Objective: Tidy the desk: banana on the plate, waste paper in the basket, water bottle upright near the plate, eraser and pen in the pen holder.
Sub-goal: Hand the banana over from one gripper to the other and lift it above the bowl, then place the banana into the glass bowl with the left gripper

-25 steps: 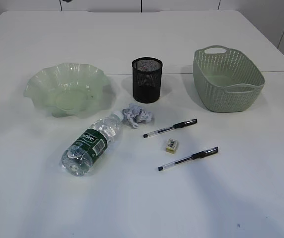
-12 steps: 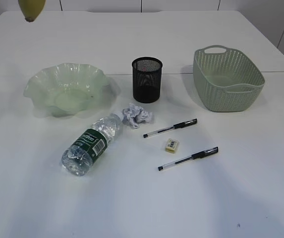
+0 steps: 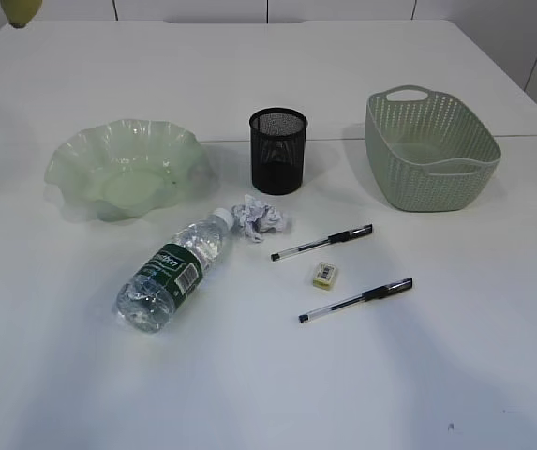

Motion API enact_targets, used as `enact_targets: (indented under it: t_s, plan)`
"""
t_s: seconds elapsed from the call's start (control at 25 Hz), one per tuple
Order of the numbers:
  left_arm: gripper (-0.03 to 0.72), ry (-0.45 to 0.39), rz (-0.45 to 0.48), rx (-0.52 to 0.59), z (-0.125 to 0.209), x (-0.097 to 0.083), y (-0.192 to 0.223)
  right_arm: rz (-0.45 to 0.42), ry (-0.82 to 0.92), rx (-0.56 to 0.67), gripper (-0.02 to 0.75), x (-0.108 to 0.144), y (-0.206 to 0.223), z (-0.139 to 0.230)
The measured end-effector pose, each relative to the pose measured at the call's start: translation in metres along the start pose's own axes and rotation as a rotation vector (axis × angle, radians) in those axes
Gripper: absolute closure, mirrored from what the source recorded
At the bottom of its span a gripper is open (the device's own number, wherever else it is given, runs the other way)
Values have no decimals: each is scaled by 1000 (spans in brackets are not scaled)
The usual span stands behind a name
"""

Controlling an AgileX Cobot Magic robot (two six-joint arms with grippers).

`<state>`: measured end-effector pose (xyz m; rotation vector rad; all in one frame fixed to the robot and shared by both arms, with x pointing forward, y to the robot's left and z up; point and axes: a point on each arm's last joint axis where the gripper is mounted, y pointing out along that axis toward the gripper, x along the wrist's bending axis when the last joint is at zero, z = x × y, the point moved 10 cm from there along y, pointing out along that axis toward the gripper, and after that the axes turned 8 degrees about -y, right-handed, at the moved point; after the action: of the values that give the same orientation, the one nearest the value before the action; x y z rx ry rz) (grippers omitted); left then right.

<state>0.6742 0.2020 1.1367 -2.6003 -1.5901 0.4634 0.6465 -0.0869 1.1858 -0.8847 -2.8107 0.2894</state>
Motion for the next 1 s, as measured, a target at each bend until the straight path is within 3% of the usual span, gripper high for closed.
enact_targets:
  t_s: [0.16,0.28,0.84,1.0]
  plan:
    - [409,-21,-140,3,14,38,18,23,-24,19,166,-4,0,4]
    - [409,-52,-181,43,35,56,34,50,-40,21,166,-10,0,4]
    - [409,-171,-139,268,142,88,103,119,-79,28,166,-23,-1,5]
    - [409,-203,-103,337,174,88,113,134,-87,28,166,-26,-2,4]
